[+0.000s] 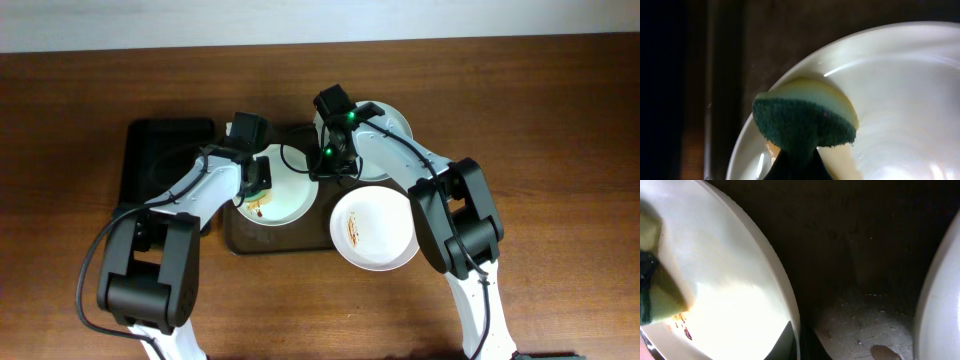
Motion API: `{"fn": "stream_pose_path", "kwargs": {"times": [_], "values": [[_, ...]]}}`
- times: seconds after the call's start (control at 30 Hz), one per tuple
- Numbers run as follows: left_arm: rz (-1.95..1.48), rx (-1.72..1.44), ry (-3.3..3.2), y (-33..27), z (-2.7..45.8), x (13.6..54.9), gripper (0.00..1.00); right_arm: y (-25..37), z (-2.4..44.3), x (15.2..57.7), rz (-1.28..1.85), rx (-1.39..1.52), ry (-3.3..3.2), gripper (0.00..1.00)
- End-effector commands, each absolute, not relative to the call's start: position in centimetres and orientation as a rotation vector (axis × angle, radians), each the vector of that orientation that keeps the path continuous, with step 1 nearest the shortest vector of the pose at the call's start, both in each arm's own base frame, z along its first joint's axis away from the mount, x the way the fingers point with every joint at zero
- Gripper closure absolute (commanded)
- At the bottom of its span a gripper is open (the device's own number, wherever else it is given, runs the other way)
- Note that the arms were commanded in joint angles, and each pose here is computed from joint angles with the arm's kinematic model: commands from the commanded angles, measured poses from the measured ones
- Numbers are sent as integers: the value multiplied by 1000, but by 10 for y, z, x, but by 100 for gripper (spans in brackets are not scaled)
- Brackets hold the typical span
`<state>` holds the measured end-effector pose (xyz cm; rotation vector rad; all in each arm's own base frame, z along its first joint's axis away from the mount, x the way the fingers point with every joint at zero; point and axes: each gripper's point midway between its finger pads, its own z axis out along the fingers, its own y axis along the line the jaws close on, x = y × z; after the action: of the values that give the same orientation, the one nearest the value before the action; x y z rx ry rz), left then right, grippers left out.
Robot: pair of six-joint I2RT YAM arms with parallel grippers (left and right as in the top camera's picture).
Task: Clean dirty plates on tray and stack at the side
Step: 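Scrub the left white plate with the sponge in the left gripper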
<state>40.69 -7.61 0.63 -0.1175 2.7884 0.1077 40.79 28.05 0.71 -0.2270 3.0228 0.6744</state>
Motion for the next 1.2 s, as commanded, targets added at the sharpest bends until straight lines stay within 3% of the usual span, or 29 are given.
{"fn": "stream_pose_path", "kwargs": {"times": [0.0, 0.1, 0.2, 0.3, 0.4, 0.47, 0.57, 0.7, 0.8, 0.9, 0.97, 1.07, 1.17], "values": [[56, -49, 3014, -79, -24, 357, 99, 276, -2, 411, 648, -226, 3033, 96], [-497, 295, 3063, -140, -17, 332, 99, 276, -2, 411, 648, -226, 3033, 96], [-480, 379, 2867, -155, -17, 371, 99, 276, -2, 411, 648, -225, 3033, 96], [-108, 128, 2949, -110, -37, 373, 99, 276, -2, 411, 648, -225, 3033, 95], [348, -152, 3035, -51, -36, 341, 99, 276, -2, 411, 648, -226, 3033, 95], [442, -230, 3072, -38, -34, 325, 99, 276, -2, 411, 648, -226, 3033, 95], [138, -259, 2969, -72, -44, 364, 99, 276, -2, 411, 648, -226, 3032, 95], [141, -257, 2733, -72, -52, 423, 99, 276, -2, 411, 647, -226, 3032, 95], [75, -90, 2918, -83, -64, 387, 99, 276, -2, 411, 648, -226, 3032, 95], [-130, 185, 3211, -101, -69, 317, 99, 276, -2, 411, 648, -226, 3033, 95], [-274, 244, 3304, -112, -64, 291, 99, 276, -2, 411, 648, -226, 3033, 95], [-612, 257, 3147, -152, -57, 317, 99, 276, -2, 411, 648, -226, 3033, 95], [-410, 161, 3053, -137, -64, 351, 99, 276, -2, 411, 648, -226, 3033, 95]]}}
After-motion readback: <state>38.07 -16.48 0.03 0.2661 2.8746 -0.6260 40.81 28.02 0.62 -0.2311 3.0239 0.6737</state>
